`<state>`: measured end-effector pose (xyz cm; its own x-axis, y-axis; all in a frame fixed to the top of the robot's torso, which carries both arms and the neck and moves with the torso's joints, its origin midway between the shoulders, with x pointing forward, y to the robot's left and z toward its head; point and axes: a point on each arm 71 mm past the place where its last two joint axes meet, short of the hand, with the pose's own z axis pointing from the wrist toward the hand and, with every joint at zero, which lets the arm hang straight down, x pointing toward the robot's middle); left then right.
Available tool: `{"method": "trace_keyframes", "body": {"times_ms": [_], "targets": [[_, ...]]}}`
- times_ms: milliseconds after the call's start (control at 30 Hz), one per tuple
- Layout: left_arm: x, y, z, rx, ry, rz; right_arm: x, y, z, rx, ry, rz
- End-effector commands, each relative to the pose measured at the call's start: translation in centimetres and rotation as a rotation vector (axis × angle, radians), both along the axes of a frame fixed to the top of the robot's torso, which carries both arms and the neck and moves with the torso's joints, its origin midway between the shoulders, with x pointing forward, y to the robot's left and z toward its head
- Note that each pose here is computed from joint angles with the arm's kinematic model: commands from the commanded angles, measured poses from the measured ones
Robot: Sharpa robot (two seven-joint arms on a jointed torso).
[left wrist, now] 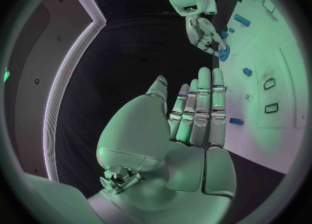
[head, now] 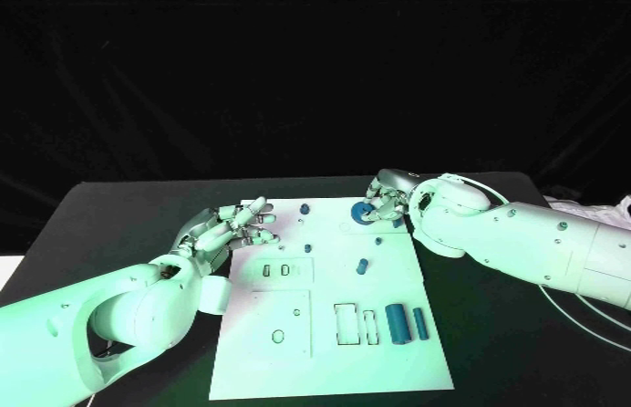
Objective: Assemble the parts on the task board
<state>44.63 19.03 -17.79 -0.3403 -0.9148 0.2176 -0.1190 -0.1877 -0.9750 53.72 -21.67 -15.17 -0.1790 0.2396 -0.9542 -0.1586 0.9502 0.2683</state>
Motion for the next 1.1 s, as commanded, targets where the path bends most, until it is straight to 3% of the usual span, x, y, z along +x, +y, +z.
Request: {"method": "trace_keyframes", "body": {"times_ms": [33, 300, 533, 733, 1100], "targets": [[-0.04, -0.3, 0.14, -0.014, -0.005, -0.020, -0.2, 0.1, -0.6, -0.086, -0.018, -0.007], [0.00, -0.2, 0.11, -0.013, -0.005, -0.018, -0.8, 1.0, 0.2, -0.086, -0.161, 0.009], [0.01, -0.1, 0.10, -0.011, -0.004, -0.016, -1.8, 2.3, 0.7, -0.044, -0.219, 0.055], [0.04, -0.1, 0.06, -0.010, 0.000, -0.016, -2.6, 4.0, 1.1, -0.005, -0.229, 0.100], [0.06, -0.5, -0.03, -0.011, 0.009, -0.028, -2.6, 9.0, 1.3, 0.023, -0.215, 0.184]]}}
